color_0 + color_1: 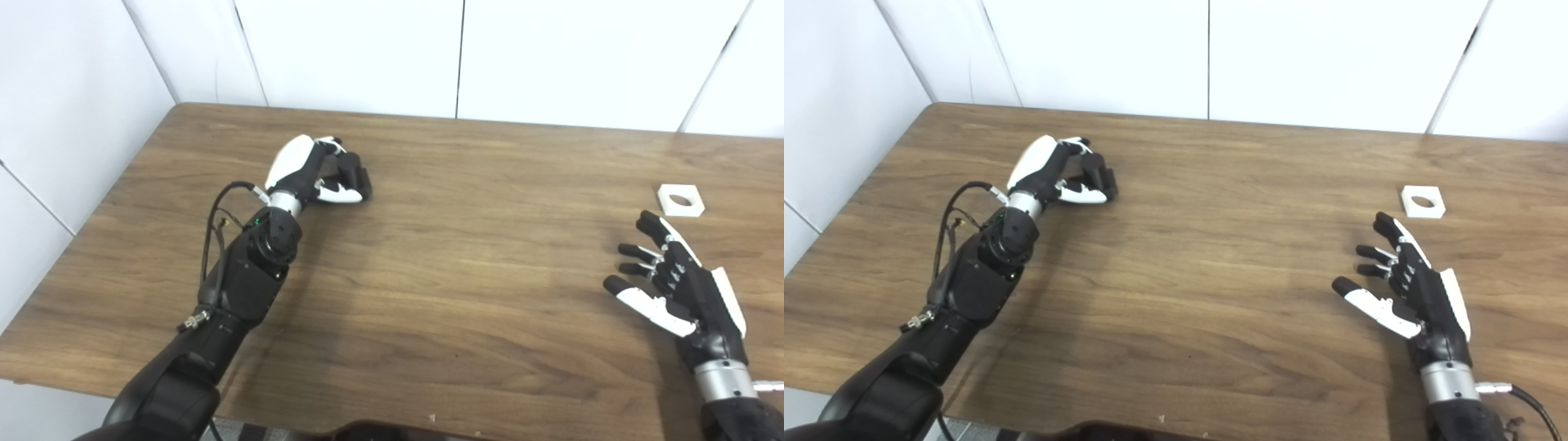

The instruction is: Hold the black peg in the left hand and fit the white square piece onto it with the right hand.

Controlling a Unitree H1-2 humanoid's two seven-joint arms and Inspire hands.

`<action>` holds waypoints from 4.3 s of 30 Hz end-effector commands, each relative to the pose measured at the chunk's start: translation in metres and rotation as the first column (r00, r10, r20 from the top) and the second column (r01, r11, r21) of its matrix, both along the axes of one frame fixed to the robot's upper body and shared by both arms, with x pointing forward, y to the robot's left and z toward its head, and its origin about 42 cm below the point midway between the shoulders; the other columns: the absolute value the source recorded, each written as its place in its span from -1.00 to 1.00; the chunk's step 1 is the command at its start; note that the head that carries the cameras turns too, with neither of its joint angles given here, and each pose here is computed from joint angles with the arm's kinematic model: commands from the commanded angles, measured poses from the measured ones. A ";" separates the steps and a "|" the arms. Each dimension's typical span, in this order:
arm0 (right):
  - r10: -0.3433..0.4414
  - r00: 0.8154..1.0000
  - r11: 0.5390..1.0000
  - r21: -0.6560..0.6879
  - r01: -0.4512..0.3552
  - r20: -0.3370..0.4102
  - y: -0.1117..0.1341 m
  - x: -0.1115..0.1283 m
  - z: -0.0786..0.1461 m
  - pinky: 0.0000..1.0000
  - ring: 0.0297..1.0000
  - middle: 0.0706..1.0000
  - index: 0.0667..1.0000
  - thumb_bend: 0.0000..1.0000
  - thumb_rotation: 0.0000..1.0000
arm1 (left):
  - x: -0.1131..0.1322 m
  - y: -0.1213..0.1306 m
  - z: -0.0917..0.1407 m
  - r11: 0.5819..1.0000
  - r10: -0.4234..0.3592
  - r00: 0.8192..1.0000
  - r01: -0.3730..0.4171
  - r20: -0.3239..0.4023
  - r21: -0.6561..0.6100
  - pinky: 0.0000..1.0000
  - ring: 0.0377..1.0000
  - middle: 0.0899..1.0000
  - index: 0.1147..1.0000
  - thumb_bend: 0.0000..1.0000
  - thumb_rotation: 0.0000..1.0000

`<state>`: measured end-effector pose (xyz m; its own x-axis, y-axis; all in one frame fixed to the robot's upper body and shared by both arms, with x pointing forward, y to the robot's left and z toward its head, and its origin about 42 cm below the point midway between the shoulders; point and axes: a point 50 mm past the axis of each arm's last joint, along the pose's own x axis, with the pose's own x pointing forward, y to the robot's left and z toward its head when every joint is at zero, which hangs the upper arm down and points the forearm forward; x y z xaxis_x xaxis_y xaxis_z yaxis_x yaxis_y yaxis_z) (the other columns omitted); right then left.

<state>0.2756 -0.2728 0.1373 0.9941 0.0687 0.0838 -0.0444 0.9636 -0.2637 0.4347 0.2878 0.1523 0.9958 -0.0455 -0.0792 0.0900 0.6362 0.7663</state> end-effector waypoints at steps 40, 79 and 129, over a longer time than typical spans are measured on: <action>0.003 0.995 1.000 0.002 -0.004 0.098 0.013 0.007 0.024 0.38 0.56 0.82 0.81 0.61 -0.23 | -0.063 -0.083 -0.030 0.880 -0.472 0.882 0.472 0.017 -0.062 0.81 0.91 0.79 -0.15 0.05 -0.86; 0.002 0.990 1.000 -0.026 0.002 0.141 0.028 0.012 0.053 0.40 0.53 0.80 0.81 0.62 -0.28 | -0.121 -0.094 -0.067 0.864 -0.502 0.865 0.502 -0.011 -0.033 0.81 0.90 0.79 -0.14 0.04 -0.85; -0.108 0.988 0.482 -0.863 0.152 0.114 -0.077 0.157 0.174 0.44 0.76 0.85 0.59 0.45 -0.50 | -0.121 -0.078 -0.085 0.861 -0.503 0.864 0.501 -0.007 -0.092 0.60 0.81 0.73 -0.15 0.04 -0.86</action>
<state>0.4236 -0.3502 0.2779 1.0000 -0.0091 0.0024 0.0047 0.2667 -0.9638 0.3377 0.1947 0.1107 0.8244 -0.5573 0.0990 0.3308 0.6164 0.7146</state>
